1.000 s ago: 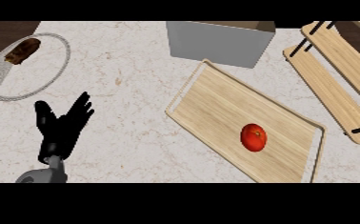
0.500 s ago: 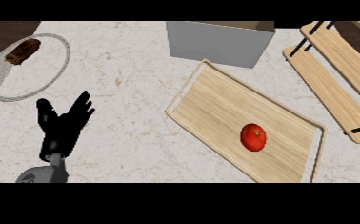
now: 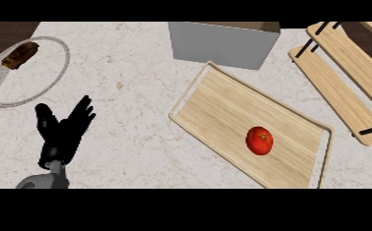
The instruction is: Pick the bell pepper from the tray and place it in the tiered shelf
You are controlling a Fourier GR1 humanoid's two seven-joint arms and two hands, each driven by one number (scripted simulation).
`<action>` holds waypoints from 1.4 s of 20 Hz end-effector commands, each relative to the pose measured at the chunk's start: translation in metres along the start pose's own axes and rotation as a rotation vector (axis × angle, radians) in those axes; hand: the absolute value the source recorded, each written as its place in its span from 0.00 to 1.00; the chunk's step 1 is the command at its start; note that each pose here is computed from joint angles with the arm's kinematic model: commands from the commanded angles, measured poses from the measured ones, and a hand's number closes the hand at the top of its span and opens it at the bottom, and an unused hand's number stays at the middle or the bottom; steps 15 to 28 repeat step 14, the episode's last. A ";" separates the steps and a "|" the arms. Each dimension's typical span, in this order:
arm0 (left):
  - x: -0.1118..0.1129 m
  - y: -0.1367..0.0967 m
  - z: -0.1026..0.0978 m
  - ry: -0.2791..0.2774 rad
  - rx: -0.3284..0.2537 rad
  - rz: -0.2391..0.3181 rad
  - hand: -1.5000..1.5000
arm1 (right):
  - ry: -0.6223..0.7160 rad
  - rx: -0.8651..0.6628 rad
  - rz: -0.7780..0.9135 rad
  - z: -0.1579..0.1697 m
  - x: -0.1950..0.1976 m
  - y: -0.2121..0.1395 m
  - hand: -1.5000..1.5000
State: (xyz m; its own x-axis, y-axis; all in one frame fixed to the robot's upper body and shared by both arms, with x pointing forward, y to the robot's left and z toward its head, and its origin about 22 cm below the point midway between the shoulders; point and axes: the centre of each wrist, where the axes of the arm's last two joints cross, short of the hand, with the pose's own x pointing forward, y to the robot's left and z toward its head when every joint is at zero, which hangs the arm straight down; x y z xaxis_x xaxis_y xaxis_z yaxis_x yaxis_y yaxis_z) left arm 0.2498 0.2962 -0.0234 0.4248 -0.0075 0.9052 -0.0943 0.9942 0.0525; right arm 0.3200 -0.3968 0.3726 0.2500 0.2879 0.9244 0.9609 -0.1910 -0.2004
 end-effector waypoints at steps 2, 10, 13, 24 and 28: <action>0.003 0.020 -0.004 0.022 0.008 0.016 0.50 | 0.083 -0.166 -0.092 -0.005 -0.005 -0.047 0.00; -0.005 -0.003 0.002 0.026 0.023 0.018 0.50 | 0.124 -0.151 -0.109 0.007 -0.042 -0.129 0.00; -0.022 0.019 0.010 0.034 0.020 0.010 0.50 | 0.095 -0.144 -0.149 -0.001 -0.052 -0.167 0.00; -0.015 0.014 0.007 0.032 0.011 -0.002 0.50 | 0.109 -0.136 -0.125 0.004 -0.058 -0.173 0.00; -0.015 0.014 0.007 0.032 0.011 -0.002 0.50 | 0.109 -0.136 -0.125 0.004 -0.058 -0.173 0.00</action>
